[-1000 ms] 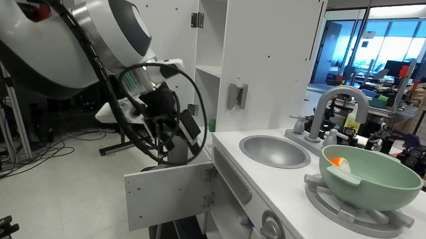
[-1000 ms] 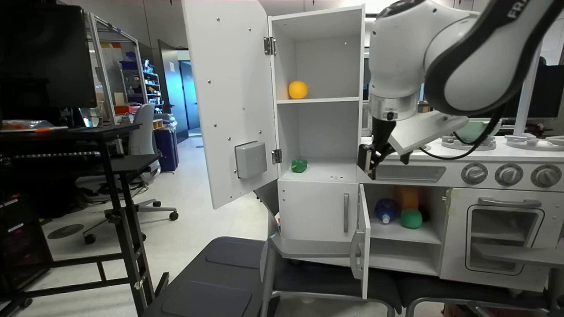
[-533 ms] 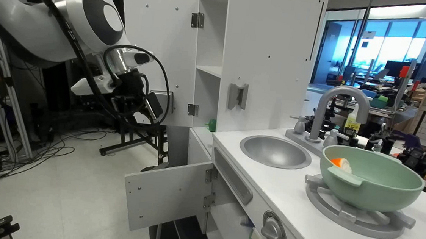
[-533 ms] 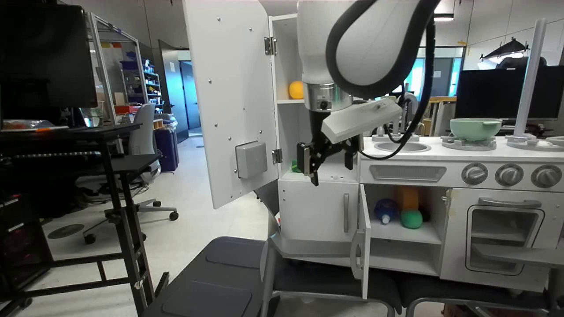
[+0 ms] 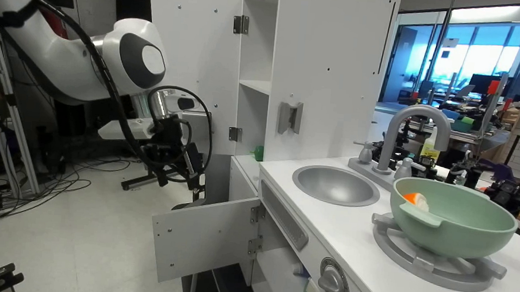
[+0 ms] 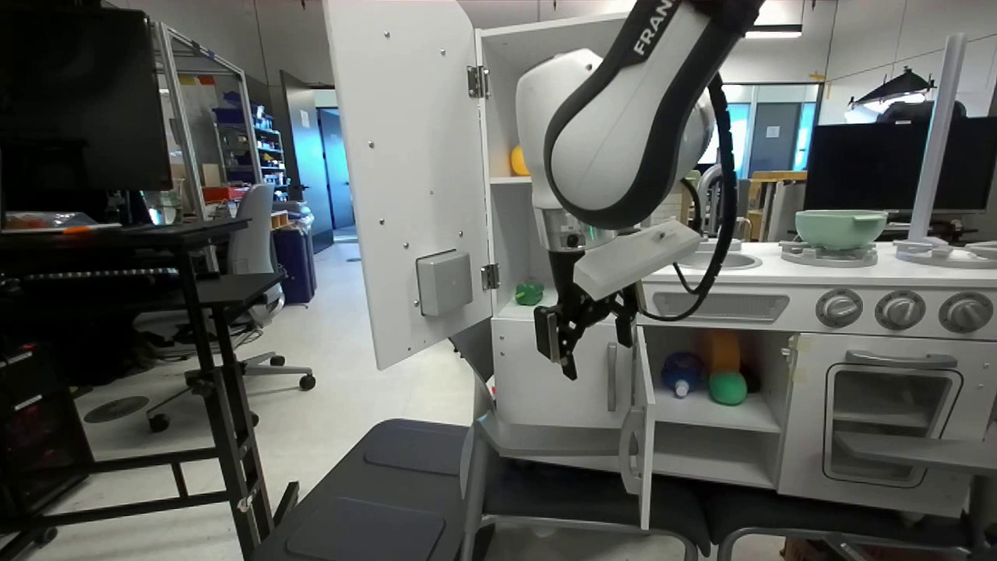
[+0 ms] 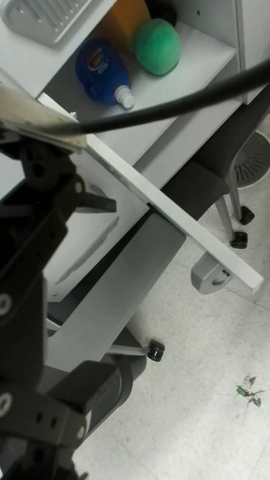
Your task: Put the orange and the green sponges in the bottom cabinet and close it
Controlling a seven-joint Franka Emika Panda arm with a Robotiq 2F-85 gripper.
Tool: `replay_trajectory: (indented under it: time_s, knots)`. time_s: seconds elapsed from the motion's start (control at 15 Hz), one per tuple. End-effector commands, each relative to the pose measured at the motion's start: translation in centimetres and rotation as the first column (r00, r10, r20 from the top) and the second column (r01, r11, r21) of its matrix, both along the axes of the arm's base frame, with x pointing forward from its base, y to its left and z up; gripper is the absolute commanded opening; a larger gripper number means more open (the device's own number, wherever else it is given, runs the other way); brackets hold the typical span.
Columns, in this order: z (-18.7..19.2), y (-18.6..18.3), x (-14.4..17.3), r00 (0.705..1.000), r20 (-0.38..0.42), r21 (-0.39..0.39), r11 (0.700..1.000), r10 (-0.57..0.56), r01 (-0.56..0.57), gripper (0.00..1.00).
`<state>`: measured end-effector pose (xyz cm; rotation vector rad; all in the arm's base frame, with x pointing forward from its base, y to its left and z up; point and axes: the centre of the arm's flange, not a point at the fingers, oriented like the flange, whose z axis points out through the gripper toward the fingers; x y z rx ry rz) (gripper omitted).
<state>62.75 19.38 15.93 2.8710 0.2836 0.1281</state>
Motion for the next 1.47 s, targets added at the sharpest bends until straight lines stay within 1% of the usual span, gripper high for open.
replay_trajectory:
  time_s: [0.0, 0.27, 0.47, 0.73, 0.93, 1.2, 1.4]
  knots:
    - [-2.5, -0.8, 2.3, 0.998, -0.060, 0.008, 1.000, -0.004, 0.004, 1.00]
    - [-4.9, -1.4, 2.6, 0.995, -0.099, 0.006, 1.000, -0.005, 0.006, 1.00]
    - [-5.4, -2.1, 2.5, 0.994, -0.111, -0.023, 1.000, -0.016, 0.014, 1.00]
    - [-4.6, -4.2, 2.8, 0.992, -0.115, -0.078, 0.996, -0.056, 0.048, 1.00]
    - [-4.5, -7.0, 3.4, 0.988, -0.113, -0.126, 0.988, -0.104, 0.090, 1.00]
    - [-5.8, -11.8, 3.7, 0.978, -0.126, -0.187, 0.972, -0.164, 0.139, 1.00]
    - [-6.2, -13.6, 3.4, 0.972, -0.133, -0.213, 0.964, -0.192, 0.161, 1.00]
